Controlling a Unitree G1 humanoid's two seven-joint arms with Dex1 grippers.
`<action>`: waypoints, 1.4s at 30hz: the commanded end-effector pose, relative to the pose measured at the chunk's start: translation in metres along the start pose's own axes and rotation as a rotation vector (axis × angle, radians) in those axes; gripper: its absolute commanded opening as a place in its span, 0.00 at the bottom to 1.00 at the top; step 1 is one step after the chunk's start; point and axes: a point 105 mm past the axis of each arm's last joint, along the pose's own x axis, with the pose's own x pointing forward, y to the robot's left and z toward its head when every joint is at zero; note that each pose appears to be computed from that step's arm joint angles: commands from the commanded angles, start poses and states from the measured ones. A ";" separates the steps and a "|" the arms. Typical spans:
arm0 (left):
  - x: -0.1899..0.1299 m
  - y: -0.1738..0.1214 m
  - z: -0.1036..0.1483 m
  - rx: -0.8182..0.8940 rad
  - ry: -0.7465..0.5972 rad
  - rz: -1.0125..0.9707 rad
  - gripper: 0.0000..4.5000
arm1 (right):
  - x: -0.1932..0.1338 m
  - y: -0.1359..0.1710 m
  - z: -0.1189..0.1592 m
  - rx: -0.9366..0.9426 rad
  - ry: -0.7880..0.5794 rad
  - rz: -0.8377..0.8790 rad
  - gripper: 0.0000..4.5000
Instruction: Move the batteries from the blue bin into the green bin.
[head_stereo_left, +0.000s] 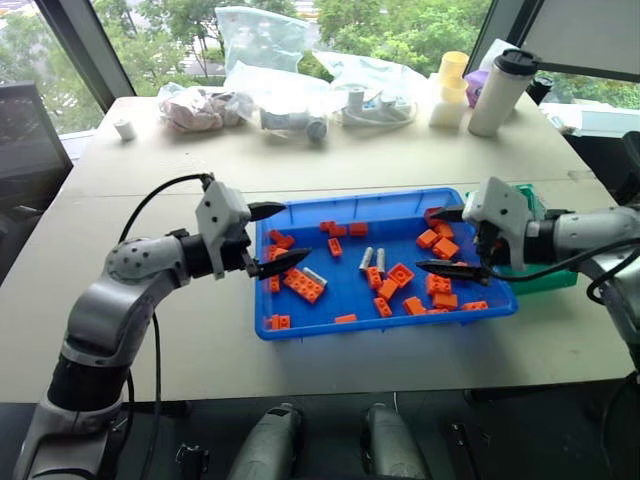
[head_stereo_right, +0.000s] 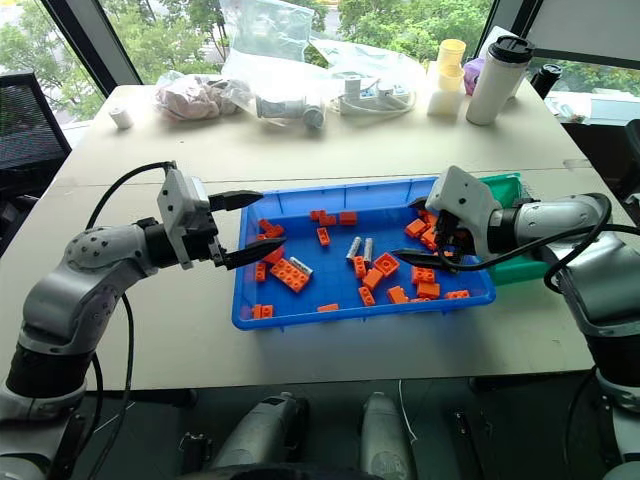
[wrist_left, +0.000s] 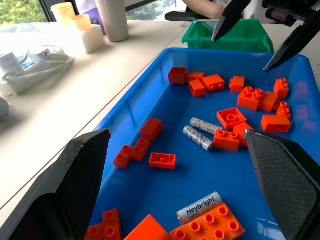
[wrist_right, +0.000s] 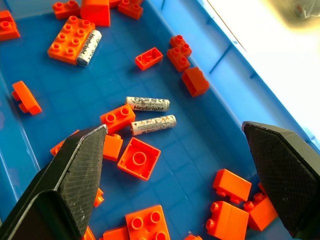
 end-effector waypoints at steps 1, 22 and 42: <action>-0.006 0.002 0.011 0.046 -0.030 0.019 1.00 | 0.005 0.005 0.016 -0.062 -0.037 0.026 1.00; -0.024 0.002 0.017 0.075 0.034 0.106 1.00 | 0.128 0.041 0.017 -0.233 -0.072 0.262 1.00; -0.030 -0.003 0.017 0.082 0.070 0.129 1.00 | 0.169 0.036 0.017 -0.225 -0.117 0.209 1.00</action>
